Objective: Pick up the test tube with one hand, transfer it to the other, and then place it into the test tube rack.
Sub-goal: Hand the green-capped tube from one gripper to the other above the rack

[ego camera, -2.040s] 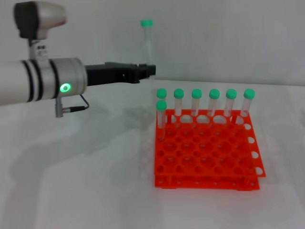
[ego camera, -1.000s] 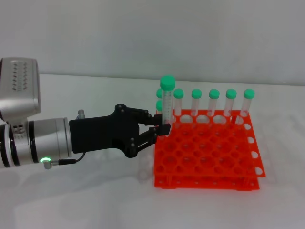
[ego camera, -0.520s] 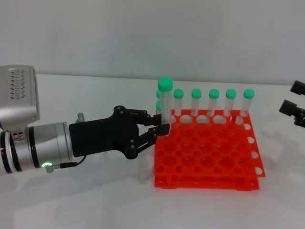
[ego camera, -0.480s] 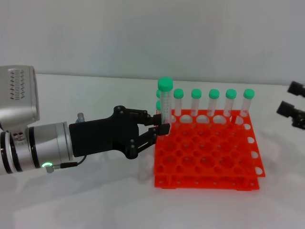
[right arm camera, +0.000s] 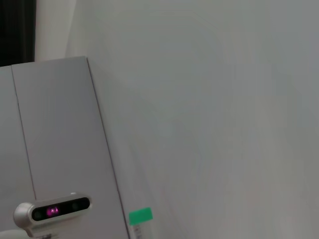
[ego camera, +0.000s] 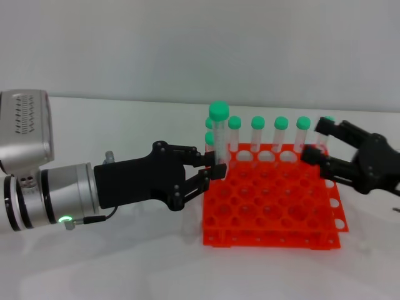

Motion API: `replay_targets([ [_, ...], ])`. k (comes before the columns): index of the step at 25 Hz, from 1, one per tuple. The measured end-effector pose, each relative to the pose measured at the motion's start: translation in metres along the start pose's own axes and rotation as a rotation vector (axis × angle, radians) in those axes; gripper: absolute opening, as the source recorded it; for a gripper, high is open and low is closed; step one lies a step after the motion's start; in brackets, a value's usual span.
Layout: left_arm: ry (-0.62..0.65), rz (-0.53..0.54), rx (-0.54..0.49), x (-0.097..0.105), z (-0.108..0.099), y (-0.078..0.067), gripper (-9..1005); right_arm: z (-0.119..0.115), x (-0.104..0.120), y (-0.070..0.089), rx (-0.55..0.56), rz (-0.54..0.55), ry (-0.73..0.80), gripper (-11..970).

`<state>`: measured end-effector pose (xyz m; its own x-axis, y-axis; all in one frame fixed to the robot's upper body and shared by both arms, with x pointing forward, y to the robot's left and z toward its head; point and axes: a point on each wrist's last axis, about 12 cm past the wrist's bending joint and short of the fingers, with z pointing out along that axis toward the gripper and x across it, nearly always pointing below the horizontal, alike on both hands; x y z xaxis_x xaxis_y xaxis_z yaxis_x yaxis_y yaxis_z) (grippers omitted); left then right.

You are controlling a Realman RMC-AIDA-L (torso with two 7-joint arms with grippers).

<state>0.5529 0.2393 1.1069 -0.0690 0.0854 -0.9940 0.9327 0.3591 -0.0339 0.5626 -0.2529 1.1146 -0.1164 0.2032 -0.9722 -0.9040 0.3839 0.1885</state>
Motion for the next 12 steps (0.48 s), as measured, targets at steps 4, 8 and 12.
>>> replay_targets([
  [4,-0.001,-0.011,0.007,0.001,0.003,0.000,196,0.014,0.005,0.004,-0.001,-0.016,0.001,865],
  [8,-0.001,-0.018,0.007,0.003,0.003,-0.001,196,0.023,0.009,0.007,0.004,-0.022,0.003,859],
  [12,0.002,-0.029,0.001,0.005,0.003,-0.001,197,0.029,0.011,0.010,-0.018,-0.026,0.004,853],
])
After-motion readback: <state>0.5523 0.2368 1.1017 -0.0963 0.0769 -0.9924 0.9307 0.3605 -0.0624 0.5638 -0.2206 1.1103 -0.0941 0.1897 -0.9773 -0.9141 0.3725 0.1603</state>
